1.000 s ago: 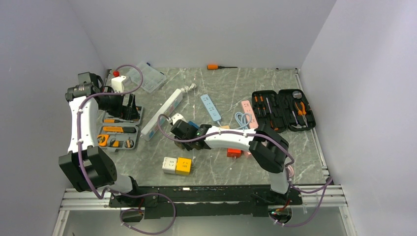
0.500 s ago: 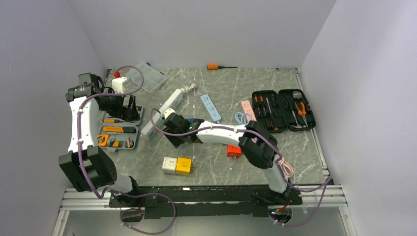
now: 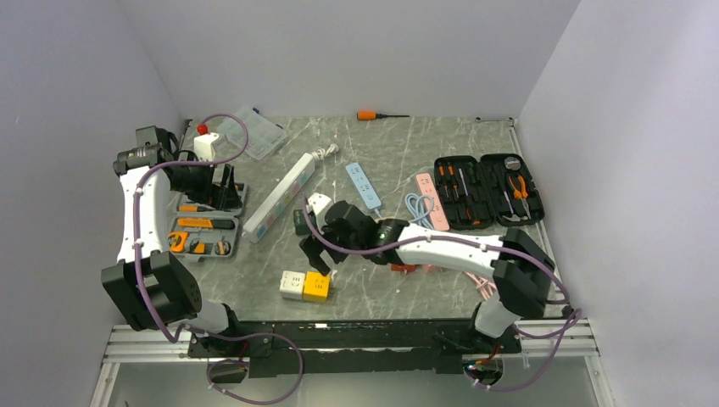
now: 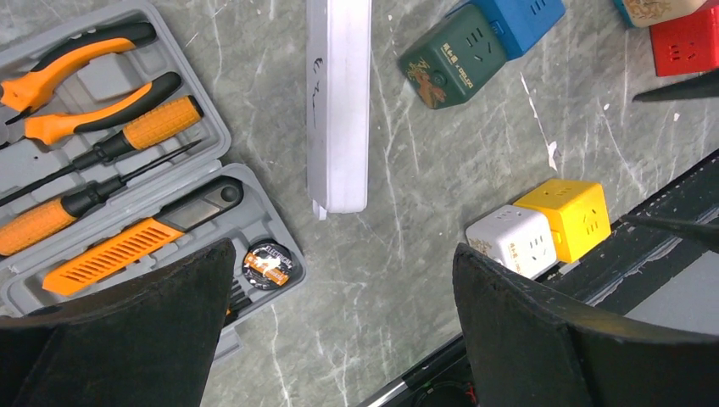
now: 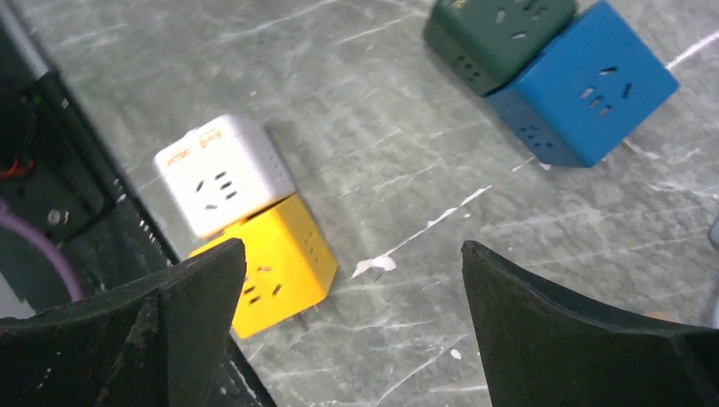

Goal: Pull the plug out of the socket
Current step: Pick up the socket from the corner of the board.

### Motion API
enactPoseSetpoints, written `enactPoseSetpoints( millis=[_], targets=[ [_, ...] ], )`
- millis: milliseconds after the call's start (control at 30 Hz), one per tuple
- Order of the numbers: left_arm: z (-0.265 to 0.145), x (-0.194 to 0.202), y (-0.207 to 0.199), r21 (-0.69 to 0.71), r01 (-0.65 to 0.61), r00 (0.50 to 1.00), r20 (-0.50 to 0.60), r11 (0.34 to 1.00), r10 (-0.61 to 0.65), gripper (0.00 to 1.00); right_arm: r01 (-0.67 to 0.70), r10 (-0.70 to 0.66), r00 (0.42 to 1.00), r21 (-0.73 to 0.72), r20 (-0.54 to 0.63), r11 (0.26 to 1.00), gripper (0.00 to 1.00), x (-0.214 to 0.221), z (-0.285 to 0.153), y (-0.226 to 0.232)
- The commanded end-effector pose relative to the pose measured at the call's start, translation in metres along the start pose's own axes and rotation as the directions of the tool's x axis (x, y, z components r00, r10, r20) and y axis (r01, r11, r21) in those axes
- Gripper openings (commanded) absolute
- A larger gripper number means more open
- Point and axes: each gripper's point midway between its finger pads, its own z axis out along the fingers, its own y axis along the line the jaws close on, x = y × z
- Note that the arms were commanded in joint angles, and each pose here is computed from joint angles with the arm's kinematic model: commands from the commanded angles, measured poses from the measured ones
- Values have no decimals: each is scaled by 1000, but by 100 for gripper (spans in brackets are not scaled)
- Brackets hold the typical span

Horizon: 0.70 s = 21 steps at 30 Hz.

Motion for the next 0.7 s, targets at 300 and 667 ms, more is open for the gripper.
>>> enactPoseSetpoints(
  millis=[300,667],
  targets=[
    [-14,-17,-27,78,-78,996,48,994,75,99,370,-347,926,-175,147,913,100,22,-1,65],
    [-13,-21,-21,48,-74,996,46,996,72,99,430,-431,901,-246,52,868,100,45,33,65]
  ],
)
